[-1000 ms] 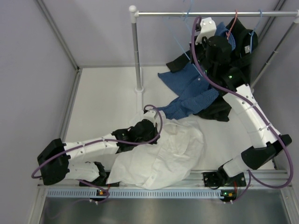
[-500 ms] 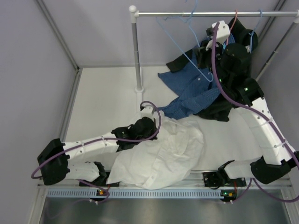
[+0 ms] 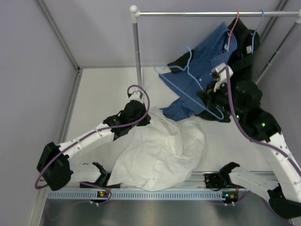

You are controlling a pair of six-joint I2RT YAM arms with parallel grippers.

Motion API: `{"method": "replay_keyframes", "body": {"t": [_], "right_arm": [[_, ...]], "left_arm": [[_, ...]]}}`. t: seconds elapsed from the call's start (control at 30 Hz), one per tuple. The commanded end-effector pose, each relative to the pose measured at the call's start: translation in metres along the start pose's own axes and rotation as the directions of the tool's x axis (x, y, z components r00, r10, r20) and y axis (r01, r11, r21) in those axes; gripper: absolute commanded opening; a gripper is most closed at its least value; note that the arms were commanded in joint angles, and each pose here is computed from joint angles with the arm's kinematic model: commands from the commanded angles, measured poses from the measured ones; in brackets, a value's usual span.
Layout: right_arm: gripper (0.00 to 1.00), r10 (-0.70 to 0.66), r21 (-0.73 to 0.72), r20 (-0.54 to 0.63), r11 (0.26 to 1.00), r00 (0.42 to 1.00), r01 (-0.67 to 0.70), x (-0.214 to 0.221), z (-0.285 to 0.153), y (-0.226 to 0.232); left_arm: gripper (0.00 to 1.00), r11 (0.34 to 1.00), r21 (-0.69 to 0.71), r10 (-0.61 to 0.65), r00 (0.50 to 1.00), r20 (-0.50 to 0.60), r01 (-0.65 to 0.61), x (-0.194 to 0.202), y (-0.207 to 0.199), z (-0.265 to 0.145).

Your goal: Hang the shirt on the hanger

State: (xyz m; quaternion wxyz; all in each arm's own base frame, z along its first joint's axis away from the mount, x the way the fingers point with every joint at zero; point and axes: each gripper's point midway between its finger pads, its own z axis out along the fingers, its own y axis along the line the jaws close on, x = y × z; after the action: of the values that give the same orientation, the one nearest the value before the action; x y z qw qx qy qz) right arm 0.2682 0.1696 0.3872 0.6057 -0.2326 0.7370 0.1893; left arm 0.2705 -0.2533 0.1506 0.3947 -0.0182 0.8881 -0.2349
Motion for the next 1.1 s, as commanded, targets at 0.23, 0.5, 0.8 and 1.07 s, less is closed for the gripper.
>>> {"method": "replay_keyframes", "body": {"t": [0.23, 0.5, 0.8, 1.07], "right_arm": [[0.0, 0.082, -0.211, -0.167, 0.971, 0.982, -0.117, 0.097, -0.084, 0.05], [0.0, 0.064, -0.178, -0.218, 0.978, 0.974, -0.104, 0.109, -0.089, 0.044], [0.0, 0.065, -0.086, -0.17, 0.993, 0.983, -0.08, 0.092, -0.094, 0.028], [0.0, 0.053, -0.127, -0.048, 0.99, 0.997, -0.058, 0.057, -0.117, 0.035]], "left_arm": [[0.0, 0.99, 0.141, -0.009, 0.998, -0.064, 0.018, -0.053, -0.01, 0.014], [0.0, 0.978, 0.207, 0.01, 0.991, -0.131, 0.018, -0.054, -0.026, 0.03], [0.0, 0.974, 0.224, 0.013, 0.986, -0.167, 0.025, -0.049, -0.029, 0.037], [0.0, 0.966, 0.254, 0.007, 0.98, -0.199, 0.045, -0.048, -0.039, 0.043]]}}
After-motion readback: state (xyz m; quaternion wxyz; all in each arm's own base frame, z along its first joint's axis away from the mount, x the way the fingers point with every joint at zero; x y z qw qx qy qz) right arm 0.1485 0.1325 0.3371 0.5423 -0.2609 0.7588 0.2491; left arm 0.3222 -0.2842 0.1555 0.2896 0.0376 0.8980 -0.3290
